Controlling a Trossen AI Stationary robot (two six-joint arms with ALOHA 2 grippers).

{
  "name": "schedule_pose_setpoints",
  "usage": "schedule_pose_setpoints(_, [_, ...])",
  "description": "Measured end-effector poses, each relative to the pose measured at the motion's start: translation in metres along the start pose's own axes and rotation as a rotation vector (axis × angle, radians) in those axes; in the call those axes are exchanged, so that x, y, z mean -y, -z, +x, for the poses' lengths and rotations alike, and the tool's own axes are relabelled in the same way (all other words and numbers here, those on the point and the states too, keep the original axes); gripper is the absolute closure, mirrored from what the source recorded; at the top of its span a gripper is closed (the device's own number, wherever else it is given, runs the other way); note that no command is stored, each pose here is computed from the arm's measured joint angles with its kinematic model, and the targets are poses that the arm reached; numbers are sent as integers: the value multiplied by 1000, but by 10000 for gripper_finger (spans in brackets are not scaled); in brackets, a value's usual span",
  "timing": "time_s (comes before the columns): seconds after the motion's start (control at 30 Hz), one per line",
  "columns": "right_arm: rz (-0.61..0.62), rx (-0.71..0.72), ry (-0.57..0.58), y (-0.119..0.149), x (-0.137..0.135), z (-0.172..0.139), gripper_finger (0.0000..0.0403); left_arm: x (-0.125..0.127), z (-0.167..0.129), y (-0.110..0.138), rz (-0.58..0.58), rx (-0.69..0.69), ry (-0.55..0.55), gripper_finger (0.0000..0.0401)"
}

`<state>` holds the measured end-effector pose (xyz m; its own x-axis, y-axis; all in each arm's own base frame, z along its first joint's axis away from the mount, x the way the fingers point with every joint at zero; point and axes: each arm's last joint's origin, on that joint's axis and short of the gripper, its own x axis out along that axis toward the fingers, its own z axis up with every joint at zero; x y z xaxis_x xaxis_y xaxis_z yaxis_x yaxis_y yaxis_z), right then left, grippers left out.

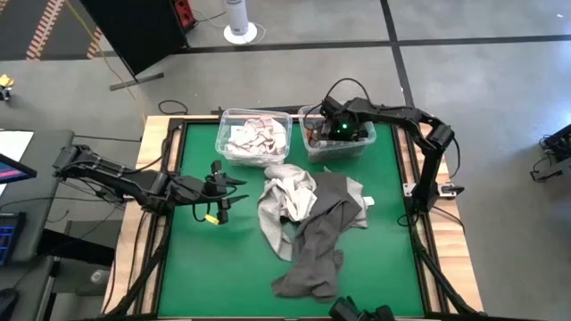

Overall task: Sort towels by color in basket
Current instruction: Put the black striped microfiber towel into the right transparent bin

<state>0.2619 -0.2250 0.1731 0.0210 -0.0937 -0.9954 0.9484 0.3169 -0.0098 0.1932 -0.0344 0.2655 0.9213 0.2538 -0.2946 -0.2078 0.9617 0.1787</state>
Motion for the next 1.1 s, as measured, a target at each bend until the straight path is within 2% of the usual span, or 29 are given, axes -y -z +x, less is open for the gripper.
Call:
schedule_pose_setpoints(0.27, [-37, -9, 10, 4, -7, 7, 164, 0, 0, -2, 17, 21, -1, 232])
schedule_pose_setpoints(0.4, [-59, -13, 11, 1, -10, -7, 164, 0, 0, -2, 30, 20, -14, 232])
schedule_pose_setpoints(0.53, [-79, -24, 17, -7, -13, -36, 164, 0, 0, -2, 30, 20, -15, 232])
schedule_pose_setpoints(0.77, [-119, 62, 22, -16, -25, -91, 164, -1, 0, -2, 29, 19, -18, 232])
schedule_pose_setpoints(1.1, [-146, 153, 112, -13, -23, -161, 163, -1, 0, -2, 27, 17, -18, 232])
